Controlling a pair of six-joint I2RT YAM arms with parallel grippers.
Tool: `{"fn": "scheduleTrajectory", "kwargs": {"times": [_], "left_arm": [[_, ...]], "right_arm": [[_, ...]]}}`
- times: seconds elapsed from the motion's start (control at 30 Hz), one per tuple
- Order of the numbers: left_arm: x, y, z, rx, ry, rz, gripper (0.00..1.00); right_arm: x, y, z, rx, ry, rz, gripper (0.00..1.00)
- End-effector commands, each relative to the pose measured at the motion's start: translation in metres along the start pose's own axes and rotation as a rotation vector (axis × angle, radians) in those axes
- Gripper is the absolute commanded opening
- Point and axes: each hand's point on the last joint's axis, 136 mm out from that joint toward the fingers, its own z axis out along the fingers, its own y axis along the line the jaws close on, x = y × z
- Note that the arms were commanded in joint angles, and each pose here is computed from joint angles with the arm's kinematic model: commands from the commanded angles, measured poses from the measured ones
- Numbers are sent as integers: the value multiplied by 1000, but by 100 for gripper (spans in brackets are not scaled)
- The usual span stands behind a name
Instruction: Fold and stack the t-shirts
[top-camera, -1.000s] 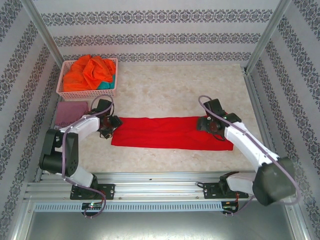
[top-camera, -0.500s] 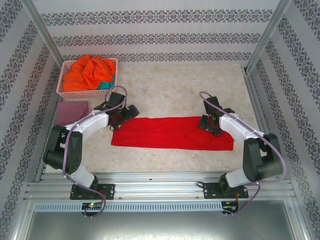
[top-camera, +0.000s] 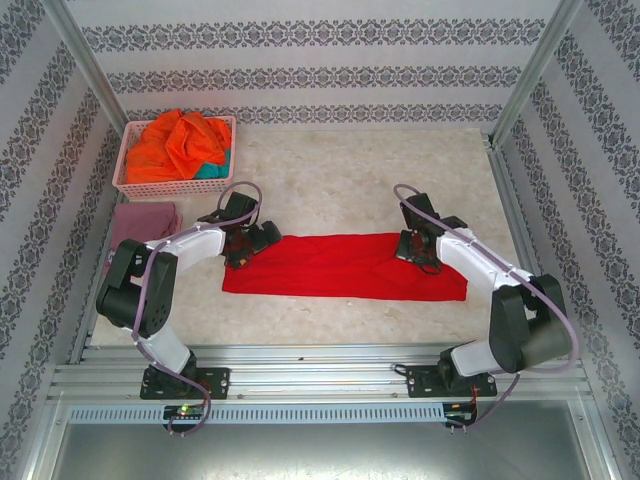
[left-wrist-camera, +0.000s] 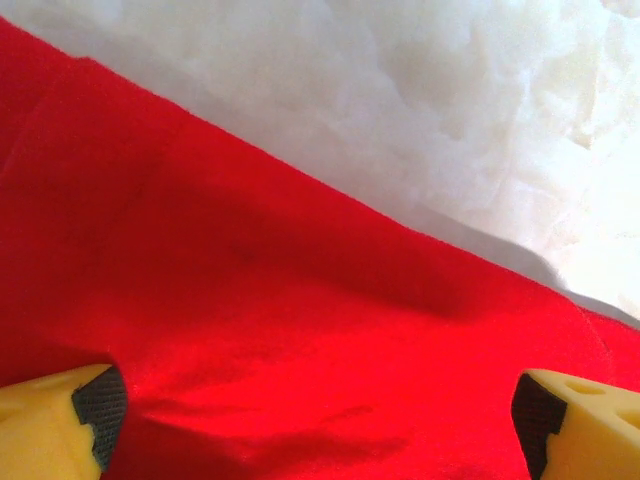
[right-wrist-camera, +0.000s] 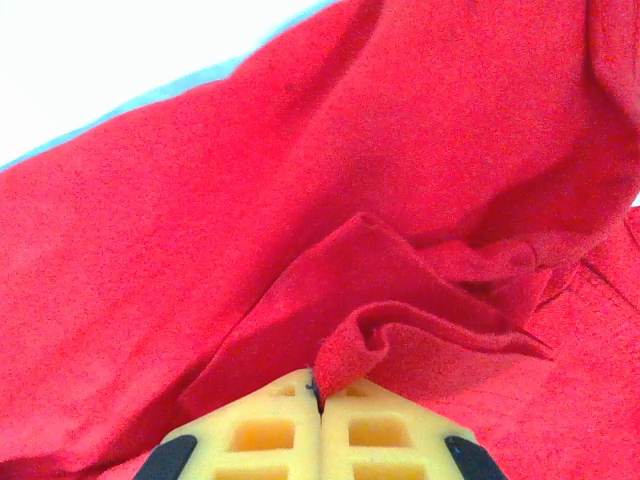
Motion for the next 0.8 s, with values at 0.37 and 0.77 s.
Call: {"fn": "scheduleTrajectory", "kwargs": {"times": [0.37, 0.77], "left_arm": [[5, 10, -2, -24, -6, 10, 100], [2, -15, 1, 79, 15, 24, 100]], "right_arm": [[3, 56, 2, -64, -1, -274, 0], [-33, 29, -12, -2, -207, -108, 69]]}}
